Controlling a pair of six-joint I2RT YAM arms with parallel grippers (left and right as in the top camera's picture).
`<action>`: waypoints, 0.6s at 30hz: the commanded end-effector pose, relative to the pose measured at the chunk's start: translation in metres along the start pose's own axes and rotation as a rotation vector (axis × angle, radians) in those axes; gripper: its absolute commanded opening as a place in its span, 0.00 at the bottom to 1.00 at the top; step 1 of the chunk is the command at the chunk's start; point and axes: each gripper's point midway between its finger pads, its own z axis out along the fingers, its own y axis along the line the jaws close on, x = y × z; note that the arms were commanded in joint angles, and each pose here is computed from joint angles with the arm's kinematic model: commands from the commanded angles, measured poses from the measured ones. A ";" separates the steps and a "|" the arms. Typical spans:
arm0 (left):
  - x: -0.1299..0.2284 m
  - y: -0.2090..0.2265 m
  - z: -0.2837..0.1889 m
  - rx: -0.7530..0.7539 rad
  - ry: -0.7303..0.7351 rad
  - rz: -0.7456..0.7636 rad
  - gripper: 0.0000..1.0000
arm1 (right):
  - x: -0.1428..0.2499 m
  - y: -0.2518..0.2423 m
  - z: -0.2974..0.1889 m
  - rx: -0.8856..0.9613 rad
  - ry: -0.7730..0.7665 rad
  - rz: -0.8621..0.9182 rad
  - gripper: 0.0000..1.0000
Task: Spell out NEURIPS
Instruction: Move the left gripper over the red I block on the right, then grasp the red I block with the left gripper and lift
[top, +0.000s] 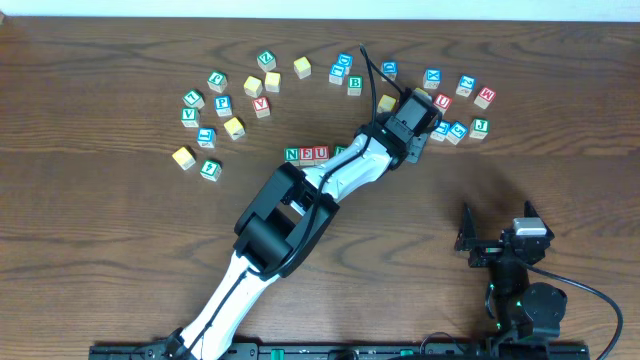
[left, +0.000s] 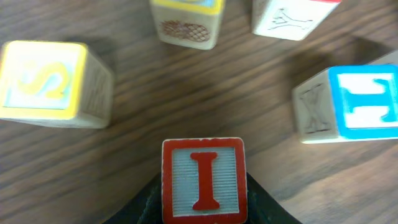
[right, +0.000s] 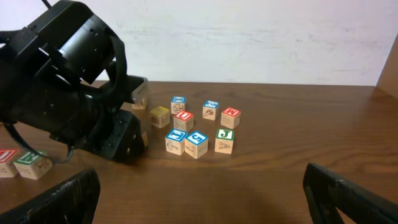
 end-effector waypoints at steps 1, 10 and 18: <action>-0.009 0.006 -0.015 -0.045 -0.003 -0.002 0.35 | 0.000 0.000 0.000 0.000 -0.001 0.009 0.99; -0.021 0.007 -0.045 -0.047 0.003 -0.033 0.30 | 0.000 0.000 0.000 0.000 -0.001 0.009 0.99; 0.000 0.016 -0.060 -0.084 0.105 -0.064 0.30 | 0.000 0.000 0.000 0.000 -0.001 0.009 0.99</action>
